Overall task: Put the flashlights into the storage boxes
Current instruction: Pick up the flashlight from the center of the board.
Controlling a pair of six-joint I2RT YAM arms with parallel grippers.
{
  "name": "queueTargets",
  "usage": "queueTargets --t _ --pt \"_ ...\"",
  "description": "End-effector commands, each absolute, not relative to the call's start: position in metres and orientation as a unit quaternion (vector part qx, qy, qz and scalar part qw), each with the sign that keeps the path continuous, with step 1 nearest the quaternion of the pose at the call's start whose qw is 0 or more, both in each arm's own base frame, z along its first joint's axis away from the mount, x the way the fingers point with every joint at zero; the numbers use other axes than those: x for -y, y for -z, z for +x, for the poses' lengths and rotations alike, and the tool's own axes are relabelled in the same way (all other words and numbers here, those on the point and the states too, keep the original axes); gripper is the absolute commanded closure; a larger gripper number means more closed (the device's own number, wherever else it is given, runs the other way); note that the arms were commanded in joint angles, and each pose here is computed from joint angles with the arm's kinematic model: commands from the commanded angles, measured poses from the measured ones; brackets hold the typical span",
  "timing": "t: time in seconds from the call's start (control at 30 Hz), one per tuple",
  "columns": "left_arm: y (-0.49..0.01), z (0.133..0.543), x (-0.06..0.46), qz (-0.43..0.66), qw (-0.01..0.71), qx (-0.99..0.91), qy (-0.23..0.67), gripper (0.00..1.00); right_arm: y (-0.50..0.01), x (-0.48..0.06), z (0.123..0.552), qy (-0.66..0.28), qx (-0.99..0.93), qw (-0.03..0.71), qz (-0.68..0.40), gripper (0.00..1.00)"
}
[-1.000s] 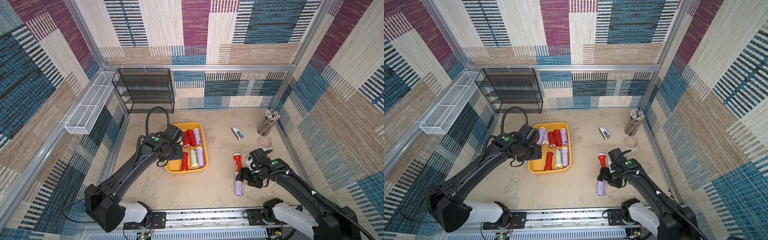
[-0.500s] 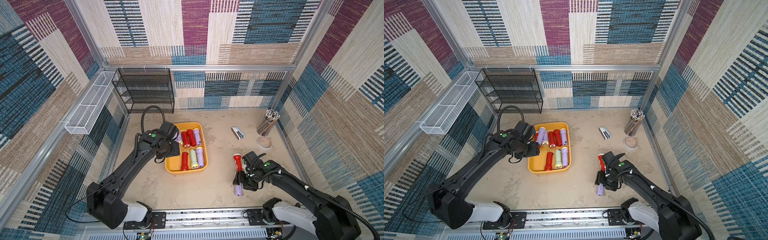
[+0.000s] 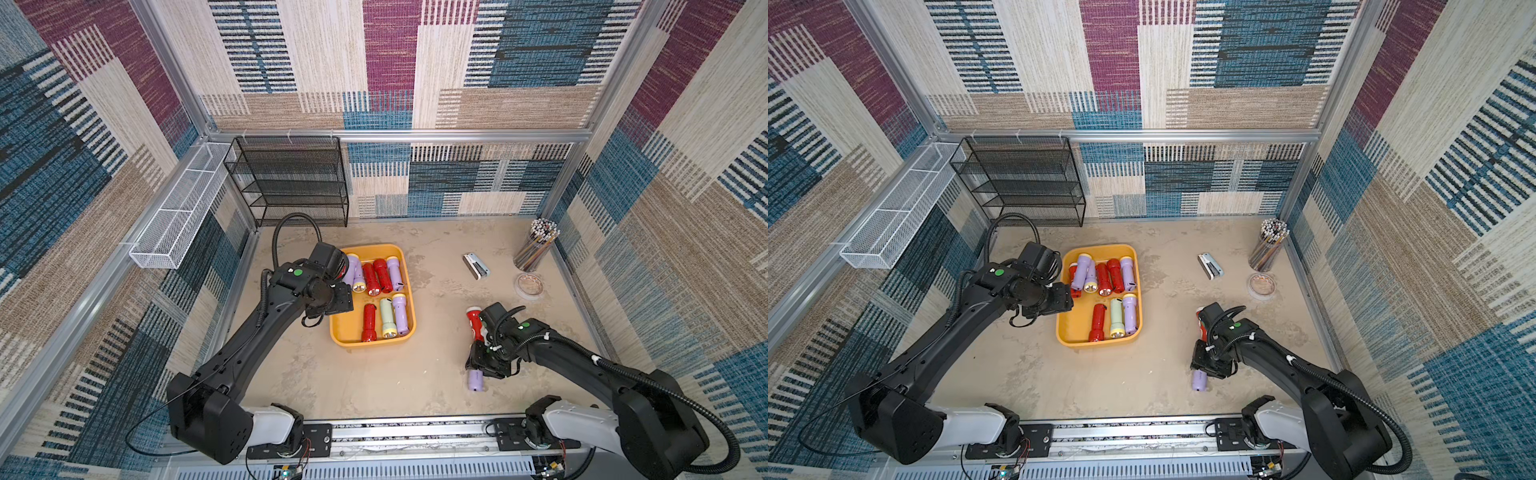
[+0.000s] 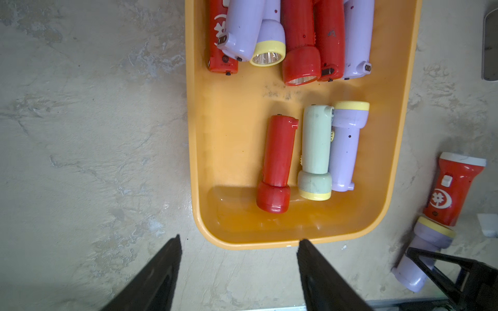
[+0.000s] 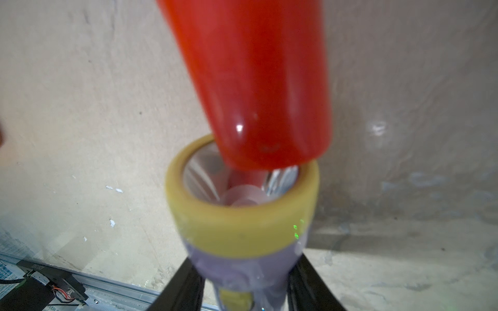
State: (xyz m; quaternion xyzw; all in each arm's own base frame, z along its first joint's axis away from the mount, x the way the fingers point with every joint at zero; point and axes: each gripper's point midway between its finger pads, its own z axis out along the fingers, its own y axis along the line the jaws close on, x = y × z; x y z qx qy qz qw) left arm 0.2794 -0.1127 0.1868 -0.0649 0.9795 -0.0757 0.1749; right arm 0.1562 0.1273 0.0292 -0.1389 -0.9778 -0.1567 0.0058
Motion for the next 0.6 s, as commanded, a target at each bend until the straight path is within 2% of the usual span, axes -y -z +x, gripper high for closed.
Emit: queueTargets --t 0.0,0.27,0.57 --pt "-0.188 0.276 0.11 -0.055 0.175 -0.98 0.079 0.28 -0.033 -0.129 0.162 0.16 0.976 -0.009 -0.148 0.55" --pt "-0.189 0.276 0.101 -0.06 0.178 -0.979 0.082 0.29 -0.062 -0.147 0.173 0.16 0.978 -0.028 -0.129 0.58" --pt "-0.194 0.274 0.078 -0.084 0.184 -0.976 0.076 0.29 -0.124 -0.214 0.217 0.17 0.98 -0.079 -0.061 0.58"
